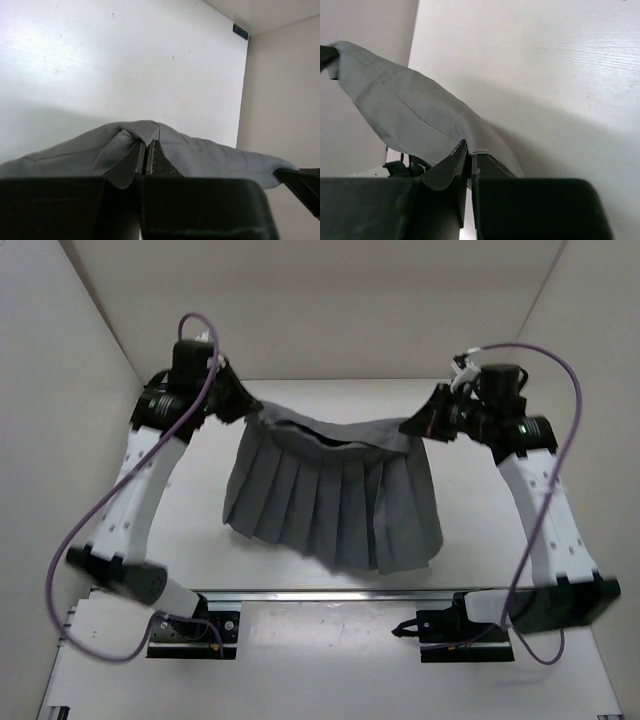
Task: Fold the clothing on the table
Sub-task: Flatten the skirt out
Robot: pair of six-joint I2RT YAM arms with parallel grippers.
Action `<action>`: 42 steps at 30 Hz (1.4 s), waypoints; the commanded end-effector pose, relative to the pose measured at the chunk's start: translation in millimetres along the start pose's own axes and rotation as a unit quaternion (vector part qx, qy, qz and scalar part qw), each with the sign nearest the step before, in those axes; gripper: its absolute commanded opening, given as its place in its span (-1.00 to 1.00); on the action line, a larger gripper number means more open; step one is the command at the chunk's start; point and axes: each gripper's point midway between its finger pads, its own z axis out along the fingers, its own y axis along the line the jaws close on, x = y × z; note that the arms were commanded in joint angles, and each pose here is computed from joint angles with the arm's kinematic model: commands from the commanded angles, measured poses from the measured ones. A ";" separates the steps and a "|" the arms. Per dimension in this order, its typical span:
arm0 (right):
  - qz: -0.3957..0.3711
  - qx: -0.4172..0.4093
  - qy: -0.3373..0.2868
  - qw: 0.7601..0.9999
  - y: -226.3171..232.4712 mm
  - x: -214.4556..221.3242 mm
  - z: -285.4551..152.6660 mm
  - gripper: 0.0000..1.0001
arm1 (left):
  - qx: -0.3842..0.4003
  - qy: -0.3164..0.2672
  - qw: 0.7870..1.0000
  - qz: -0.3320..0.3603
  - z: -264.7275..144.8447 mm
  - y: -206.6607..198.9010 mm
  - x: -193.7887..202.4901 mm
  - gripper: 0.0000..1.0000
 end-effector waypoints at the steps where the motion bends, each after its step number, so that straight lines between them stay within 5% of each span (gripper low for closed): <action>1: -0.037 -0.040 -0.040 0.998 15.0 -65.8 21.0 -1.00 | 0.017 -0.032 0.999 0.006 26.1 -29.5 -54.7 -1.00; 6: -0.061 -0.033 -0.059 0.996 38.1 -130.2 31.3 -1.00 | 0.070 -0.060 0.995 -0.026 24.0 -62.7 -102.1 -1.00; 10: -0.028 -0.037 -0.034 0.998 18.8 -122.8 36.8 -1.00 | 0.045 -0.039 0.998 -0.033 39.4 -35.0 -80.1 -1.00; 14: 0.029 -0.004 0.027 0.999 -44.0 -61.0 60.8 -1.00 | 0.012 -0.001 1.000 -0.019 49.9 6.6 -21.8 -1.00; 20: 0.140 0.074 0.135 0.978 -152.9 91.6 75.5 -1.00 | -0.095 0.154 0.983 -0.024 83.0 149.8 159.5 -1.00; 26: 0.173 0.133 0.265 0.939 -176.0 220.2 64.3 -1.00 | -0.153 0.280 0.948 0.003 64.2 219.4 269.6 -1.00; 35: 0.201 0.200 0.319 0.904 -168.1 294.0 14.6 -0.99 | -0.158 0.287 0.944 0.023 11.7 230.2 301.5 -1.00; 42: 0.218 0.165 0.338 0.901 -138.7 323.9 -7.9 -1.00 | -0.116 0.278 0.954 -0.007 -14.3 215.1 300.8 -1.00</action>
